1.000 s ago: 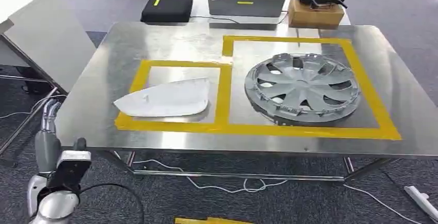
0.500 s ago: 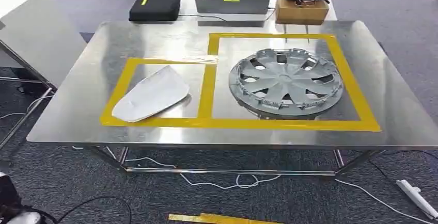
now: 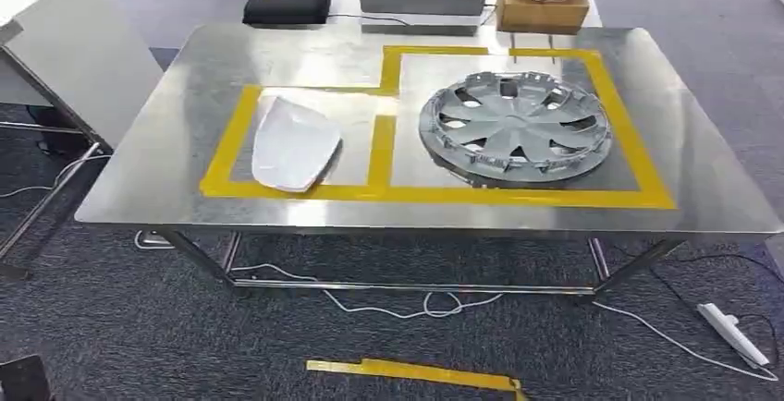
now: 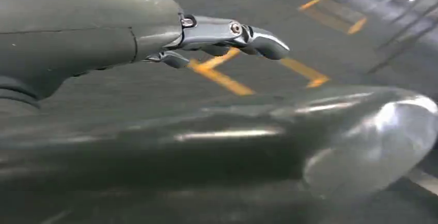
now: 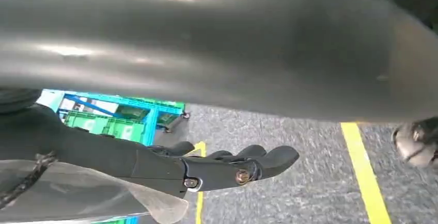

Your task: Take the parts from the cabinet and place them on the table.

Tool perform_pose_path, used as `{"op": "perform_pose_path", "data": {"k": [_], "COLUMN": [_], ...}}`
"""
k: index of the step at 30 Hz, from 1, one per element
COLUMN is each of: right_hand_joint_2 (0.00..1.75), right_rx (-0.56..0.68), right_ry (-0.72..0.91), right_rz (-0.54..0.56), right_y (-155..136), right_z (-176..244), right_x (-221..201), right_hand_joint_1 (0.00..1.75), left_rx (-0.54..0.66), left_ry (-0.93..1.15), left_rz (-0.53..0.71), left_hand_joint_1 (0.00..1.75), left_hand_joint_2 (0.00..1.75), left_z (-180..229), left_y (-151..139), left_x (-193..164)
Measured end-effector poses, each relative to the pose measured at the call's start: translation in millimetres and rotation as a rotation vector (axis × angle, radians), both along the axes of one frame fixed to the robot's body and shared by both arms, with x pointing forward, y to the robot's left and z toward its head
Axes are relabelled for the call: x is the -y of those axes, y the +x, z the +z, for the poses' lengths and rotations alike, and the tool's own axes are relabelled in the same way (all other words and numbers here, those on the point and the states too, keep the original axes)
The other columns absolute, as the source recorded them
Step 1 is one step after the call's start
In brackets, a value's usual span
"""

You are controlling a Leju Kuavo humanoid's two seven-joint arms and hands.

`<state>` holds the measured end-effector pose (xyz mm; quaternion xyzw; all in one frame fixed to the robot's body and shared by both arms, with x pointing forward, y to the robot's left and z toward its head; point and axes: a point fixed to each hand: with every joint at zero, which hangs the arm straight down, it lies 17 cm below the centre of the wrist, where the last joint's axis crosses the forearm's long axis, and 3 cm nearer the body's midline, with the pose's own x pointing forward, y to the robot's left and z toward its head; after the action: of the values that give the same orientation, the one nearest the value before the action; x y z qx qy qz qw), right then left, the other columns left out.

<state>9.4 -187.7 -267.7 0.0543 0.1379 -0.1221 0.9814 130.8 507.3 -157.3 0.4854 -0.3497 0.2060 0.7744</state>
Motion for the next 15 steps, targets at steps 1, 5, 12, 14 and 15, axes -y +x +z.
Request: {"op": "perform_pose_path", "data": {"k": [1, 5, 12, 14, 15], "right_hand_joint_2": [0.00, 0.00, 0.00, 0.00, 0.00], "right_rx": [0.003, 0.020, 0.020, 0.019, 0.019], "right_ry": [0.004, 0.015, 0.089, 0.092, 0.092], "right_rz": [-0.004, -0.033, -0.107, -0.108, -0.108], "right_y": [2.7, 3.0, -6.0, -7.5, -7.6], "right_z": [0.3, 0.0, 2.8, 2.8, 2.8], "right_x": [-1.6, -7.2, -16.2, -15.7, -15.3], "right_hand_joint_1": [0.00, 0.00, 0.00, 0.00, 0.00], "left_rx": [-0.028, -0.142, -0.237, -0.242, -0.239], "left_ry": [-0.031, -0.137, -0.286, -0.300, -0.309], "left_rz": [-0.003, -0.021, -0.090, -0.100, -0.107], "left_hand_joint_1": [0.00, 0.00, 0.00, 0.00, 0.00], "left_hand_joint_2": [0.00, 0.00, 0.00, 0.00, 0.00], "left_z": [-8.9, -38.2, -68.3, -70.6, -71.5], "left_y": [-3.8, -20.9, -32.1, -31.4, -29.3], "left_x": [6.8, 28.9, 72.3, 79.2, 82.2]}}
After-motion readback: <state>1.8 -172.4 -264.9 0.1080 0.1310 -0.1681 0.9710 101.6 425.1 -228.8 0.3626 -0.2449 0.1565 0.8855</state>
